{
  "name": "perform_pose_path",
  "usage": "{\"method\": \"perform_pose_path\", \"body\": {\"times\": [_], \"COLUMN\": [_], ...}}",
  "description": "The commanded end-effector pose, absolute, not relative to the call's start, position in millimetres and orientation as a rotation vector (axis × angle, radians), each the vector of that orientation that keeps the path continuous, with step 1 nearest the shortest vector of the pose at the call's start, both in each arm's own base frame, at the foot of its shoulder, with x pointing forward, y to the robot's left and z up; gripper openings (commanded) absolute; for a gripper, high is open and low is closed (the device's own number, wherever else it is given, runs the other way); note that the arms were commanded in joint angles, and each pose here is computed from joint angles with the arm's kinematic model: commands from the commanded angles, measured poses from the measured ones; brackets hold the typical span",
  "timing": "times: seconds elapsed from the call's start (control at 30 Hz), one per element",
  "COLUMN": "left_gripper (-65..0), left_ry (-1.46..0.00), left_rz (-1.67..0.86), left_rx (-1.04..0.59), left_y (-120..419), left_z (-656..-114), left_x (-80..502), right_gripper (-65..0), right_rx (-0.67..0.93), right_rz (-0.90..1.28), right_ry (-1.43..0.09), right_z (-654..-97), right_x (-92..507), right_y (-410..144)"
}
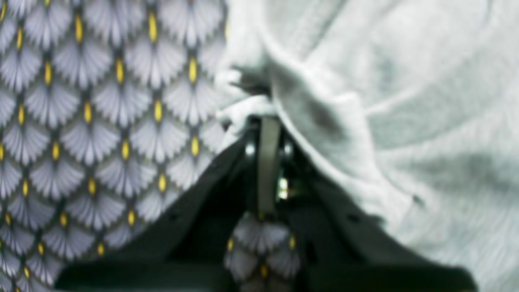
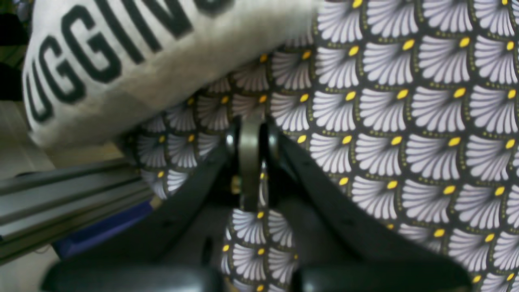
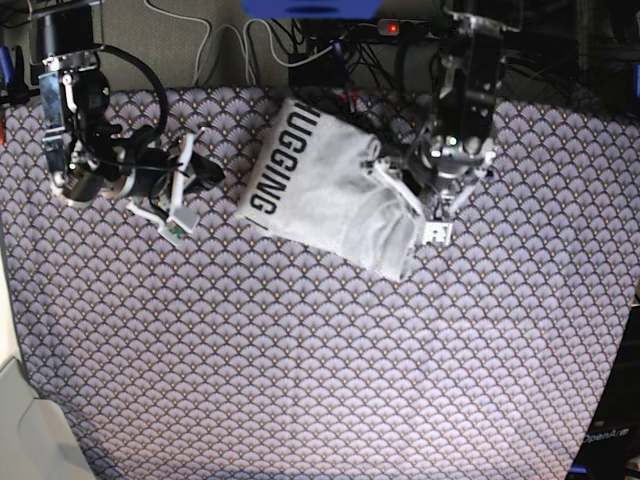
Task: Fold the T-shirt properly
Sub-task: 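Rotate the folded bundle with the left gripper so the print faces up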
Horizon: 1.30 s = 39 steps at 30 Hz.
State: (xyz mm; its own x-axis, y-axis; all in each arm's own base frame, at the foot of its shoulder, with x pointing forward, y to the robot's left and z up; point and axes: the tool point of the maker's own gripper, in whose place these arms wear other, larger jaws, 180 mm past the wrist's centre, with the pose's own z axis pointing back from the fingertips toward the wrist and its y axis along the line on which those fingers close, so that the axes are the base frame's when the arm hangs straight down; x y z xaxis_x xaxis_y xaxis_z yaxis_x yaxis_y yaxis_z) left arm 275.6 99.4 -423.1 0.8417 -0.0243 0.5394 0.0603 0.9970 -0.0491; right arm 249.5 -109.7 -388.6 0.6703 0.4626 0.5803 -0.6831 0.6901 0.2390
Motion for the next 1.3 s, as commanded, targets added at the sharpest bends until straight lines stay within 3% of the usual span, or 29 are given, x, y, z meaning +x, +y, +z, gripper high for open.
{"method": "perform_pose_path", "body": {"times": [0.0,0.3,0.53,0.93,1.27], "left_gripper": [-64.5,-64.5,-64.5,-64.5,-64.5], "left_ry": [-0.583,-0.577,-0.577,-0.539,-0.562], "left_rz": [-0.043,0.072,0.078,0.089,0.108], "left_rx": [-0.066,-0.002,-0.008,-0.035,-0.116], "left_y": [99.1,145.9,144.0,133.4,95.3], "left_z": [-419.8,-422.8,-422.9,-436.7,-427.2], "left_x": [281.4,282.7,283.2,295.7,344.7], "right_gripper": [-64.7,-64.7,-64.7,-64.7,-64.7], "right_rx": [0.47,0.431,0.351,0.369,0.411], "right_rz": [0.683,0.793,0.842,0.858,0.888], "right_ry": [-0.569,-0.669,-0.602,-0.519,-0.49], "right_z": [-374.2,-339.2,-367.2,-406.5,-414.9], "right_x": [262.0,310.9,322.6,305.4,258.6], "right_y": [-109.0,-91.1,-80.2,-73.3,-61.5]}}
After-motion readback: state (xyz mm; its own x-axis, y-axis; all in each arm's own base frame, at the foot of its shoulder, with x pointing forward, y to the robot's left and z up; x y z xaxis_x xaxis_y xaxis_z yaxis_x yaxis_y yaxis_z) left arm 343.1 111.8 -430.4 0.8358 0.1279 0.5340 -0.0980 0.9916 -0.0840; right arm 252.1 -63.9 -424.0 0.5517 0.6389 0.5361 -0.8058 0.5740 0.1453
